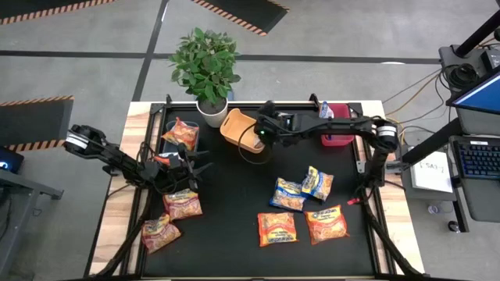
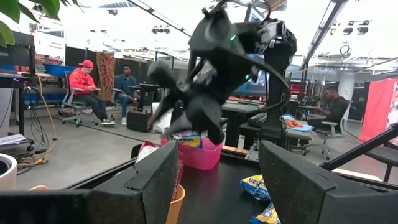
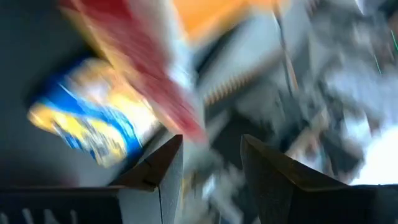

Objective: Sort Maruchan noodles
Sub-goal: Put the bottom right red noodle pack into the yellow bin, then put the blue noodle pack into the red bin

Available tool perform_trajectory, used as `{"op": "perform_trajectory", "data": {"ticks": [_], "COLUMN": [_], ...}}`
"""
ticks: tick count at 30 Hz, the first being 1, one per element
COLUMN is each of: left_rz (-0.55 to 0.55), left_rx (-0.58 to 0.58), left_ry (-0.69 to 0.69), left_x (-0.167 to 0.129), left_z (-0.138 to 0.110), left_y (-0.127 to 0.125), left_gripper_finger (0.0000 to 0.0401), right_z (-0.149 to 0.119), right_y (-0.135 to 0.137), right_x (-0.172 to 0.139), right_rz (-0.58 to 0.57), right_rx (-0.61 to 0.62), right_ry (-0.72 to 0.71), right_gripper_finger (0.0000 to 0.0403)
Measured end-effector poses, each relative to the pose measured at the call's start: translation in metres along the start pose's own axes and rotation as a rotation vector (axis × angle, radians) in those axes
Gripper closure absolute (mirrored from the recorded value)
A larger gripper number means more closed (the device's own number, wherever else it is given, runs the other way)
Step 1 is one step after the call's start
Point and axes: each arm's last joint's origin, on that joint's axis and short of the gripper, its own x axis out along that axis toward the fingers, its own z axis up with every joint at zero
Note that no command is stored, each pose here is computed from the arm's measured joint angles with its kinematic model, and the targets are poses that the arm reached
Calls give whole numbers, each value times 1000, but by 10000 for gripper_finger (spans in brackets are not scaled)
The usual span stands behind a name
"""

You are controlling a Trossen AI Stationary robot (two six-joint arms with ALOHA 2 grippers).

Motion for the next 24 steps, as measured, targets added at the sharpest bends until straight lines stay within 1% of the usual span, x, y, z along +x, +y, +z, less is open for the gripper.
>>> {"op": "perform_trajectory", "data": {"ticks": [2,3,5,6,8,9,10,11,12,14,15,17,19,21,24], "left_rz": [0,0,0,0,0,0,0,0,0,0,0,0,0,0,0], "left_rx": [-3,-2,2,1,1,1,2,3,4,4,3,1,1,3,4], "left_ry": [0,2,7,6,6,6,6,6,6,6,6,6,6,6,7], "left_x": [0,0,0,0,0,0,0,0,0,0,0,0,0,0,0], "left_z": [0,0,-1,-1,-1,-1,-1,-1,-1,-1,-1,-1,-1,-1,-1], "left_y": [0,0,0,0,0,0,0,0,0,0,0,0,0,0,0], "left_gripper_finger": [194,194,194,194,194,194,194,194,194,194,194,194,194,194,194], "right_z": [-9,-16,-30,-38,-52,-58,-64,-69,-74,-81,-83,-86,-88,-88,-88], "right_y": [-1,0,2,2,3,3,4,7,11,21,27,36,44,51,64], "right_x": [-14,-22,-34,-39,-38,-33,-26,-17,-7,14,24,44,59,72,84], "right_rz": [-44,-48,-8,38,139,174,198,209,215,234,260,315,342,325,307], "right_rx": [97,163,329,437,737,894,1023,1115,1165,1213,1228,1266,1306,1348,1359], "right_ry": [86,109,101,78,14,-11,-16,-5,11,30,23,-39,-91,-148,-165], "right_gripper_finger": [252,252,253,254,256,258,261,264,267,276,282,293,305,318,342]}}
